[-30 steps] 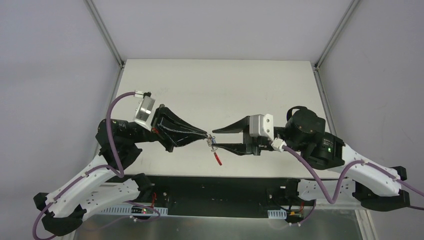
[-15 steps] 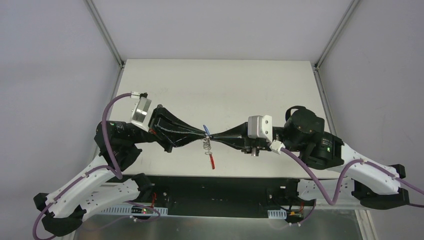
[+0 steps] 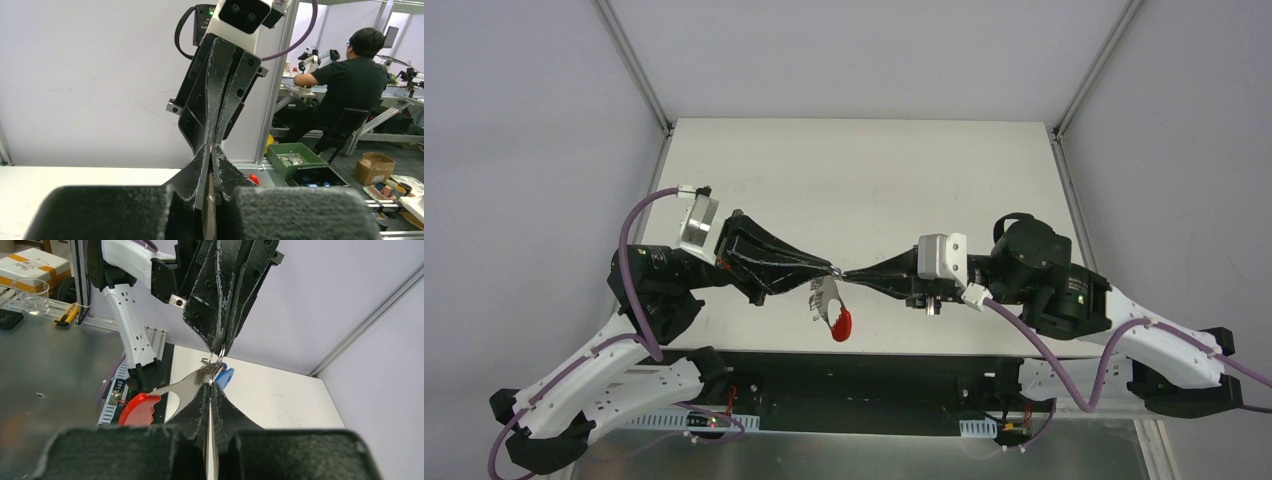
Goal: Put the keys on the keyring
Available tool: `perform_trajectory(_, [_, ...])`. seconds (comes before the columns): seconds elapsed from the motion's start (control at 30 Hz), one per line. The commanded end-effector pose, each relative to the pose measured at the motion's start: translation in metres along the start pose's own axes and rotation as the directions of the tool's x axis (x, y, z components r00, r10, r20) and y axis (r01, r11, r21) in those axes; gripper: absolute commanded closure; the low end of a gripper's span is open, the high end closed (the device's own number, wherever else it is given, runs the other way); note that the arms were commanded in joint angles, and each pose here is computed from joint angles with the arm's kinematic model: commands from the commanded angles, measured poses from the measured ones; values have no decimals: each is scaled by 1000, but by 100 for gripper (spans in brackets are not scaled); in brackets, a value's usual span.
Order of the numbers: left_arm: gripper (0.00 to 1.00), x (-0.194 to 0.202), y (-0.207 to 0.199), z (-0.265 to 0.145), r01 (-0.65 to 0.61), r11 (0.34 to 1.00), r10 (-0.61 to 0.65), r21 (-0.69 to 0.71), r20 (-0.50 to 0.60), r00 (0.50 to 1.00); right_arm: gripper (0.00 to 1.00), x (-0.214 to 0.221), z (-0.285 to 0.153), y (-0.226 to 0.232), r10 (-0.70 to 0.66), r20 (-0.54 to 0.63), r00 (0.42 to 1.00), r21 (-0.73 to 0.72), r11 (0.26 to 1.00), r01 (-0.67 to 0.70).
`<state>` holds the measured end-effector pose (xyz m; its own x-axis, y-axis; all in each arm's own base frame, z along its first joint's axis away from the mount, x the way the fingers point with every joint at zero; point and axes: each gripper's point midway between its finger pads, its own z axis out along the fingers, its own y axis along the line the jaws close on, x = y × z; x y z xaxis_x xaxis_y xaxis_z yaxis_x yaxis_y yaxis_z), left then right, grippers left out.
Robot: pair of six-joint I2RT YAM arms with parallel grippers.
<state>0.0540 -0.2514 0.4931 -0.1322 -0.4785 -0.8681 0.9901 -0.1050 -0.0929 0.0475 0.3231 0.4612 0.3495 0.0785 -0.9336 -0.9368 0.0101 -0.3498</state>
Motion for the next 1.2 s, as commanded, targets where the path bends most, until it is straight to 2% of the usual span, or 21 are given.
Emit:
perform_trajectory(0.0, [100,-27,-10,1,-61,998,60,10,99,993,100,-13,-1,-2,-32,31,999,3,999,32])
perform_trajectory(0.43, [100,-28,3,2,-54,997,60,-50,112,992,100,-1,16,2,-109,-2,994,3,994,109])
perform_trajectory(0.8, [100,-26,9,2,-52,996,60,-75,108,992,100,2,21,-2,-187,-15,982,66,980,188])
perform_trajectory(1.07, [100,-25,9,2,-55,996,63,-76,105,993,74,-5,8,-10,-156,-9,988,127,979,156])
perform_trajectory(1.17, [100,-25,8,2,-53,996,60,-70,103,993,71,-12,3,-12,-135,13,991,146,981,131])
